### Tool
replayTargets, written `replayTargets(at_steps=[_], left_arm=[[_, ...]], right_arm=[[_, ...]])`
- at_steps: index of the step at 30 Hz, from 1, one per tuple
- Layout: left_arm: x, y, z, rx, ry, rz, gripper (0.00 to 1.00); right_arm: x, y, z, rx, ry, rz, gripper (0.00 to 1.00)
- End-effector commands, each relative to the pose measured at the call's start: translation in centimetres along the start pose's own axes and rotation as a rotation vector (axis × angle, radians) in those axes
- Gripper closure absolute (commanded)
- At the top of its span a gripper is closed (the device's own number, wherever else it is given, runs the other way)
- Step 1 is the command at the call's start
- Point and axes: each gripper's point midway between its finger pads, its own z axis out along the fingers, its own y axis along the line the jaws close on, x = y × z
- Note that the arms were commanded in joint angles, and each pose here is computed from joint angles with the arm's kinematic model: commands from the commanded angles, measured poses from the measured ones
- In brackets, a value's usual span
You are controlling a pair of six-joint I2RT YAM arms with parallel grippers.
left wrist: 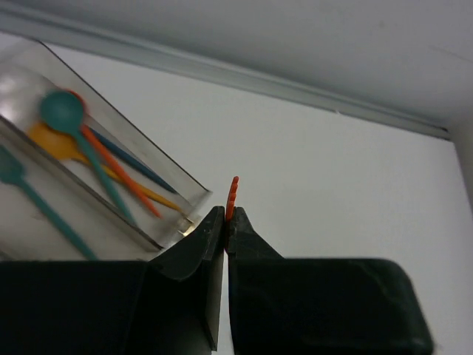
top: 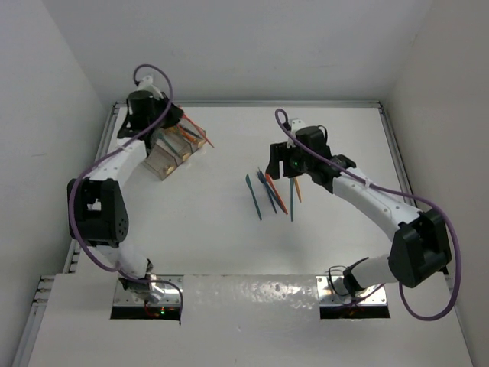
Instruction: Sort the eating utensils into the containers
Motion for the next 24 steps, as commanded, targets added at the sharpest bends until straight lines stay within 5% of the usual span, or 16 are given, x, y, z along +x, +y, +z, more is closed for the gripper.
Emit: replayTargets(at_steps=[1,5,12,20,24], left_arm=[[-6.6,3.1,-0.8,-0.093,-0.144,0.147,1.00],[-9.8,8.5,-0.3,-0.226,-0.167,0.178,1.00],[-9.1,15.8,1.7,-0.398,-0.075,0.218,1.00],[-6.3,18.8,4.8,-0.413,0.010,0.192,1.00],[-4.5,19.7,6.3,-0.402,0.052,0.152,0.92]], right_arm=[[-0.1,-1.0,-1.5,0.061,-0.032,-0.031,0.28],[1.2,-1.5,-1.8,0.071,-0.010,-0.024,0.28],[3.3,-2.6,-2.3,0.106,0.032,-0.012,0.29],[4.0,-3.9,-2.5,0.156,0.048,-0.002,0.30],[4.3,-5.1,-2.3,0.201,0.065,0.007,0.34]])
